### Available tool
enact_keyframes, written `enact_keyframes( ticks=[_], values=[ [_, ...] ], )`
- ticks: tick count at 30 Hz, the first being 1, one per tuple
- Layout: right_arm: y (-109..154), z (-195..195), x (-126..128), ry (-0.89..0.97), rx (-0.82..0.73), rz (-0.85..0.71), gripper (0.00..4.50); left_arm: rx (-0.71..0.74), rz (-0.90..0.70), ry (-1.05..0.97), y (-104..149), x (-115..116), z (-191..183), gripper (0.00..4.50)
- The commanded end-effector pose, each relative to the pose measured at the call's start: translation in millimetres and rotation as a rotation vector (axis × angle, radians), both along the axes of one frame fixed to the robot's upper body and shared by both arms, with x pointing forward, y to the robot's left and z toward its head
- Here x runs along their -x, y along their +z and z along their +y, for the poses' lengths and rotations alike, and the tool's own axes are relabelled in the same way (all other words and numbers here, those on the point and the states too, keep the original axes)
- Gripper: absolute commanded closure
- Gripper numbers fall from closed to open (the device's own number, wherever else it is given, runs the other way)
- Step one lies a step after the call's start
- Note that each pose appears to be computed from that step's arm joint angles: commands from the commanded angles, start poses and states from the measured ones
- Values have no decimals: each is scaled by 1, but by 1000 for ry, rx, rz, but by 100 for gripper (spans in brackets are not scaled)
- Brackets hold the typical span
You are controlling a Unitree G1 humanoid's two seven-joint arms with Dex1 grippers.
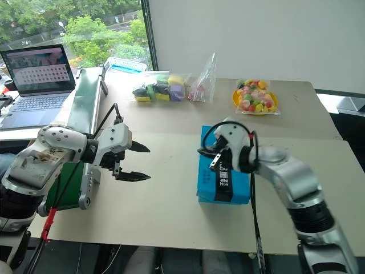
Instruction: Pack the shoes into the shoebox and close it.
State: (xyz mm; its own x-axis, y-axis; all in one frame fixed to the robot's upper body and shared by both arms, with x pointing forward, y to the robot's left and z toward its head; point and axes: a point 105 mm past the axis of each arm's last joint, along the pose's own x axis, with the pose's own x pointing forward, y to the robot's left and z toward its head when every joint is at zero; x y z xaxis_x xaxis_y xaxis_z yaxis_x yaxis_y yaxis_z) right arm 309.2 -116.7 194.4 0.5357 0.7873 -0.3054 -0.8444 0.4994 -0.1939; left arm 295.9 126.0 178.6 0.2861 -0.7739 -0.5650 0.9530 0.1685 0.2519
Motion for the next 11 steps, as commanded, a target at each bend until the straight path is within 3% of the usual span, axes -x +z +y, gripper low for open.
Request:
enact_keyframes(
  ticks=[1, 7, 11],
  values=[
    [25, -1, 16, 91, 24, -66, 448, 137, -125, 41, 28, -12, -10, 0],
    [32, -4, 35, 200, 99, -55, 448, 281, -177, 107, 47, -19, -15, 0],
    [30, -12, 23, 145, 126, -68, 448, 304, -167, 131, 46, -21, -18, 0]
  ],
)
